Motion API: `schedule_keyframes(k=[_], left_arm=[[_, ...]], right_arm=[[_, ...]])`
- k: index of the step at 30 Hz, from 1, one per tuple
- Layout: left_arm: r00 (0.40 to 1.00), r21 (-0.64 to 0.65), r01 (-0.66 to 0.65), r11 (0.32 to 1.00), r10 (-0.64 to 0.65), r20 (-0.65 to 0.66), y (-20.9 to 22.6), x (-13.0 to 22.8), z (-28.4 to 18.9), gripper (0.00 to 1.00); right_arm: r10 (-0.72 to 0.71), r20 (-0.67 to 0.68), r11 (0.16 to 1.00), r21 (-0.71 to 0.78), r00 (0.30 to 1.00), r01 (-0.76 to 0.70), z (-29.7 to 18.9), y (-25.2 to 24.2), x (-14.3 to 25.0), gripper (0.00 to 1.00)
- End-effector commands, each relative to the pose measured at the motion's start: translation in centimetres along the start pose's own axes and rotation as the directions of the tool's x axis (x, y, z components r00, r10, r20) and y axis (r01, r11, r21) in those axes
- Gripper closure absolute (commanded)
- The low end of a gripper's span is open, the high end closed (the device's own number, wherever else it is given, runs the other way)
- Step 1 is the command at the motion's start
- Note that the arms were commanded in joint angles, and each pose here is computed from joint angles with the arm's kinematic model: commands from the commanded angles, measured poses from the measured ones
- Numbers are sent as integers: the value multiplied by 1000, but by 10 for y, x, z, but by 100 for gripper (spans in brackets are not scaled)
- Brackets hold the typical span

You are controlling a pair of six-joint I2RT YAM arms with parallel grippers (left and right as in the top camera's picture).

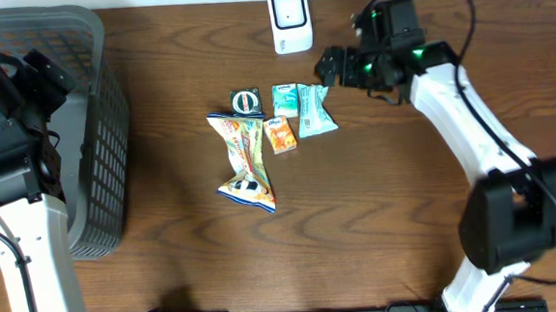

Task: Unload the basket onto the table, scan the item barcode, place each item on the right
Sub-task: 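Swing the right gripper toward the light-green tissue pack near the scanner, then lower the right gripper onto the light-green tissue pack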

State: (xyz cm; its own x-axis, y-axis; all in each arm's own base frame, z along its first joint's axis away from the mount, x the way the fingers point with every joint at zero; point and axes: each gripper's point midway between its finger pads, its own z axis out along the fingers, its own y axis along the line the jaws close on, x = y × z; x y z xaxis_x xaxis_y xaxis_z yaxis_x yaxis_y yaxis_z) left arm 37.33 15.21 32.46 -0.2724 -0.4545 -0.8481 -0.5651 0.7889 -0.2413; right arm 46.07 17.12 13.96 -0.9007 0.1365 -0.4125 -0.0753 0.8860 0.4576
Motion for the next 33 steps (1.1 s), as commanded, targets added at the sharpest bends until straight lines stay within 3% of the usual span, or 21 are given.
schedule_keyframes(k=[1, 7, 12, 33], left_arm=[[1000, -1, -6, 1000, 6, 15, 0, -7, -3, 2], [1000, -1, -6, 1000, 6, 15, 0, -7, -3, 2], [1000, -1, -6, 1000, 6, 15, 0, -7, -3, 2], [1000, -1, -6, 1000, 6, 15, 0, -7, -3, 2]], right_arm=[[-12, -40, 997, -79, 999, 9, 6, 14, 5, 1], [-9, -40, 998, -62, 999, 7, 11, 9, 5, 1], [-5, -9, 997, 80, 1000, 6, 19, -18, 2, 1], [-32, -88, 994, 97, 996, 41, 72, -16, 30, 1]])
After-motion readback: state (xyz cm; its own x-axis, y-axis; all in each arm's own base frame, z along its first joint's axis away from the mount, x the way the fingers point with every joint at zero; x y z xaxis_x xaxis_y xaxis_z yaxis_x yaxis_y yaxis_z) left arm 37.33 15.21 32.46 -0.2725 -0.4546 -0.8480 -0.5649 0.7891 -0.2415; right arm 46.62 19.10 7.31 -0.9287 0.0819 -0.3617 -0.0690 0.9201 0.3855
